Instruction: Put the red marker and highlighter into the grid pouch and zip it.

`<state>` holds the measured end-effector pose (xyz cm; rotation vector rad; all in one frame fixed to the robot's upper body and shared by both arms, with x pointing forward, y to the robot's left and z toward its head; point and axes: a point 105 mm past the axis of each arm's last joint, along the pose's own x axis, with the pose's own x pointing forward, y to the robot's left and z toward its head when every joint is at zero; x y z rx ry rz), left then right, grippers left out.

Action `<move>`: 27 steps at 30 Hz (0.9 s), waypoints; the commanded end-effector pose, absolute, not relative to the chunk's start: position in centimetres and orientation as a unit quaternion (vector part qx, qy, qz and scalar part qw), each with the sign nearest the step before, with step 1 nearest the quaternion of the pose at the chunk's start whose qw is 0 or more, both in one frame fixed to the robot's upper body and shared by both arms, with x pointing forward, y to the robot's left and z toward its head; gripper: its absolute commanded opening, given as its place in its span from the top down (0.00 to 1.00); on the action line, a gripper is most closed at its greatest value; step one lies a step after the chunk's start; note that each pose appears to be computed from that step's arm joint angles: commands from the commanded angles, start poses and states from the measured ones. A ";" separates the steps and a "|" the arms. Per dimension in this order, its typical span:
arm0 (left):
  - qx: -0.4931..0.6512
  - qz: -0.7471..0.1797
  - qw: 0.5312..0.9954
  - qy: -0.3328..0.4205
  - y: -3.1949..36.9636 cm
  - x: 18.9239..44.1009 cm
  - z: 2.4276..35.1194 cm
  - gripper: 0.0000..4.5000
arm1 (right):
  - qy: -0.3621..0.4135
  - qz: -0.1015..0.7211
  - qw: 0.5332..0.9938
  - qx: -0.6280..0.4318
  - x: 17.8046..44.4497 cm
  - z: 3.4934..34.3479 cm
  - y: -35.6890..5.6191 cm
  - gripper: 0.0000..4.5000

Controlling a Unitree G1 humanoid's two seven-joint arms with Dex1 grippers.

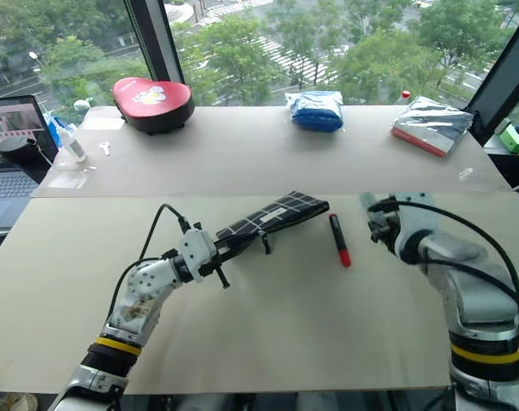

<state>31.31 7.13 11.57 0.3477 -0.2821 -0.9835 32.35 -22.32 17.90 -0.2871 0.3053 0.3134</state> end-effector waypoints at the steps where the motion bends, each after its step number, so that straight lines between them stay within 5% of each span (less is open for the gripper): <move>1: 0.171 -0.468 0.852 -0.159 7.0 31.3 12.9 1.00 | 0.076 0.311 0.923 -0.214 30.1 21.6 -18.1 0.77; 10: 0.166 -0.466 0.853 -0.164 6.5 31.1 13.0 1.00 | 0.113 0.331 0.836 -0.423 31.1 18.6 -18.5 0.77; 27: 0.173 -0.468 0.850 -0.169 6.3 31.0 13.4 1.00 | 0.123 0.347 0.819 -0.441 33.2 16.9 -17.2 0.77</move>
